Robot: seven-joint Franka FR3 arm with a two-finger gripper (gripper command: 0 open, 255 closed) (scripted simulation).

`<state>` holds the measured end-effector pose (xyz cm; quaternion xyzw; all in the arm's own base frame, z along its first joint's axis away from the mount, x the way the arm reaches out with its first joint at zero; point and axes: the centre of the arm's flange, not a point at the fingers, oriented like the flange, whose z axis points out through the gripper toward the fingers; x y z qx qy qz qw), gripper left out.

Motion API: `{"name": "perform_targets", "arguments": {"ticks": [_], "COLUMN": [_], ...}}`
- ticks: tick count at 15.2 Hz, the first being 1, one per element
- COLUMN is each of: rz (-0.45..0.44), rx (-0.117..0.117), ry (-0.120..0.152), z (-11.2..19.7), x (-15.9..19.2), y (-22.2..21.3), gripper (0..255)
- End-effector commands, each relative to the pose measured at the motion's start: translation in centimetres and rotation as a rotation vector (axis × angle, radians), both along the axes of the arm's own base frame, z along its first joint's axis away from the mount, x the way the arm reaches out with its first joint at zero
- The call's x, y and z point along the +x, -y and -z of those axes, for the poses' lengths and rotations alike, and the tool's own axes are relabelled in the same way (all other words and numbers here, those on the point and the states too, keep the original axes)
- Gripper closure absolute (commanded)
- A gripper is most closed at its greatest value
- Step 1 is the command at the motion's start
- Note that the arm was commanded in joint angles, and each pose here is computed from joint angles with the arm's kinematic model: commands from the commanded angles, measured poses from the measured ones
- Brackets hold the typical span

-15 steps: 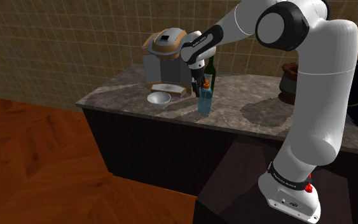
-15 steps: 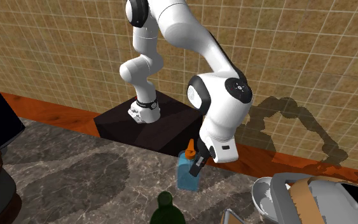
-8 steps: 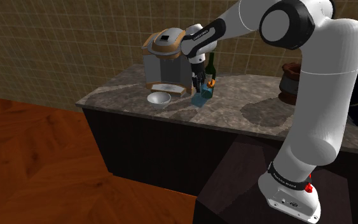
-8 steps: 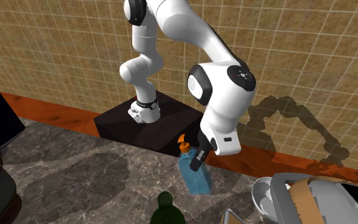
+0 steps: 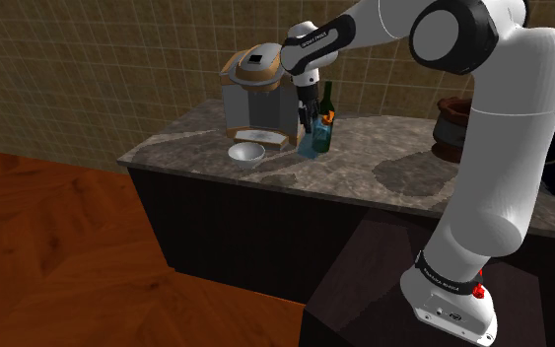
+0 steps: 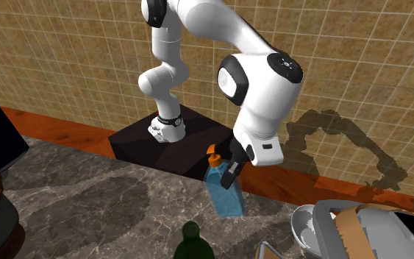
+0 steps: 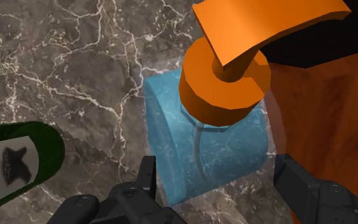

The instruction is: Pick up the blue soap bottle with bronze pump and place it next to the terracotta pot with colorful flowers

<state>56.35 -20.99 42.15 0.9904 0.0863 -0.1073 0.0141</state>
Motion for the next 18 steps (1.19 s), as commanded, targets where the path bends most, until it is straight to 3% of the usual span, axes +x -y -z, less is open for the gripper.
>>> {"name": "perform_targets", "arguments": {"ticks": [1,18], "rz": [0.0,0.0], "rx": [0.0,0.0], "ry": [0.0,0.0], "z": [-1.2,-10.1], "x": [-0.1,-0.1], "y": [0.0,0.0], "gripper": [255,255]}}
